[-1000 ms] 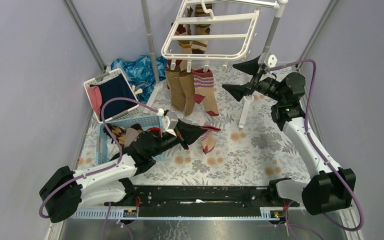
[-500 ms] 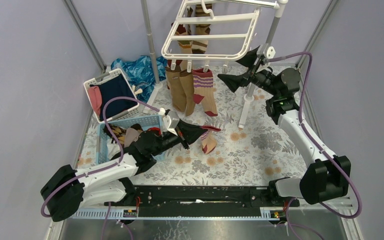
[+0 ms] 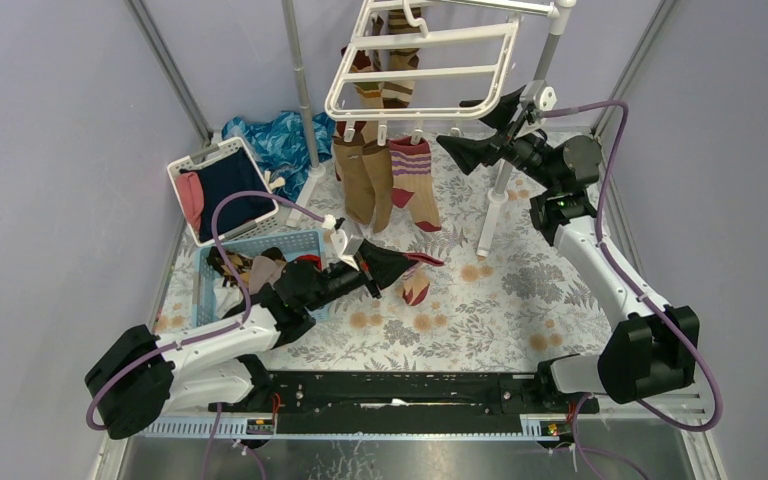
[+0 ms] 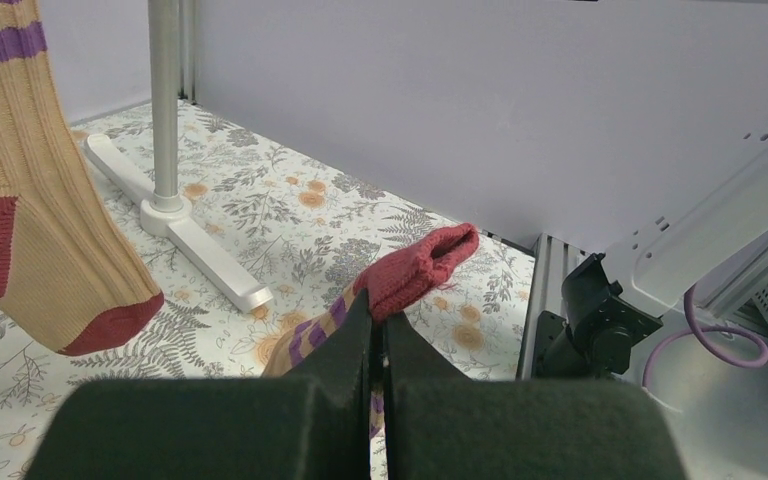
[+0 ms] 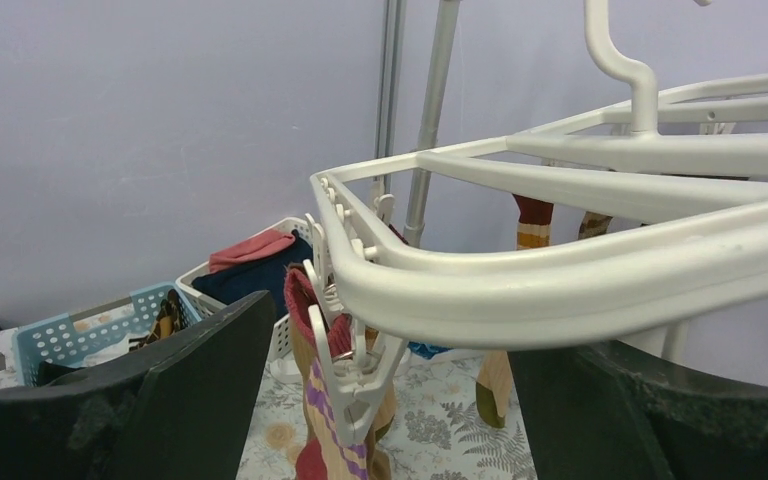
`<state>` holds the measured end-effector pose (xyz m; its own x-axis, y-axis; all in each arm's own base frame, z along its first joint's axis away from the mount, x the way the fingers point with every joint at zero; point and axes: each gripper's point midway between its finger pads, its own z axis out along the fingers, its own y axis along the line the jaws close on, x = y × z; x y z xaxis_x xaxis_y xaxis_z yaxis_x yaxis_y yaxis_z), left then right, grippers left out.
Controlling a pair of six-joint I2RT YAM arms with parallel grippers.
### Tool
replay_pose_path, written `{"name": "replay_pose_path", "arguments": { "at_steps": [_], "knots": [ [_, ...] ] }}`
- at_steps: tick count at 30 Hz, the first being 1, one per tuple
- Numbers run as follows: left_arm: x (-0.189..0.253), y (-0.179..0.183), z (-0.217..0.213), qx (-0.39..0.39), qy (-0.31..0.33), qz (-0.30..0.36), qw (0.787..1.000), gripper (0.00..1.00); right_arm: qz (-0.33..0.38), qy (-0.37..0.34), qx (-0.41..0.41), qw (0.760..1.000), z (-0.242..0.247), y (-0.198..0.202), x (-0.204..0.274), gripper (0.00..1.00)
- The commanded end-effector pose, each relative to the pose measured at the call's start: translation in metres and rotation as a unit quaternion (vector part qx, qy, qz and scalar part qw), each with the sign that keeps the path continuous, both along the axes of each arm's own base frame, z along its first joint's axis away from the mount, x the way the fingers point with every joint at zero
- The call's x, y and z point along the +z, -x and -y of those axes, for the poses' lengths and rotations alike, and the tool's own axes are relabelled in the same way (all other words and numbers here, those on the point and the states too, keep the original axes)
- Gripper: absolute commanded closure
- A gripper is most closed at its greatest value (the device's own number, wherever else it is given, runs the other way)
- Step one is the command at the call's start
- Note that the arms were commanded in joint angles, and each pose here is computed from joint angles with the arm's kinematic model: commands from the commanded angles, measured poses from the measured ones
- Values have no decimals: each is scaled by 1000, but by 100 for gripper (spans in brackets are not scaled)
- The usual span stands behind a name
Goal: Clip the socks to the hanger
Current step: Open the clamp at the hanger.
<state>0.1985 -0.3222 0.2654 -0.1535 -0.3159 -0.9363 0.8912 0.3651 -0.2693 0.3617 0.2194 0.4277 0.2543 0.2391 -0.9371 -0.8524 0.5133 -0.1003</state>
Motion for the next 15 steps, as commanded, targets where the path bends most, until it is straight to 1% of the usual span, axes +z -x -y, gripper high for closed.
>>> {"name": "replay_pose_path", "arguments": {
  "at_steps": [1, 11, 15],
  "knots": [
    [30, -1, 0, -2, 37, 28, 999, 100, 30, -22, 10, 999, -4, 7, 31, 11],
    [30, -2, 0, -1, 35, 27, 999, 100, 32, -18, 18, 999, -7, 8, 28, 33],
    [30, -2, 0, -2, 36, 26, 999, 100, 33, -16, 21, 999, -8, 9, 28, 45]
  ]
}}
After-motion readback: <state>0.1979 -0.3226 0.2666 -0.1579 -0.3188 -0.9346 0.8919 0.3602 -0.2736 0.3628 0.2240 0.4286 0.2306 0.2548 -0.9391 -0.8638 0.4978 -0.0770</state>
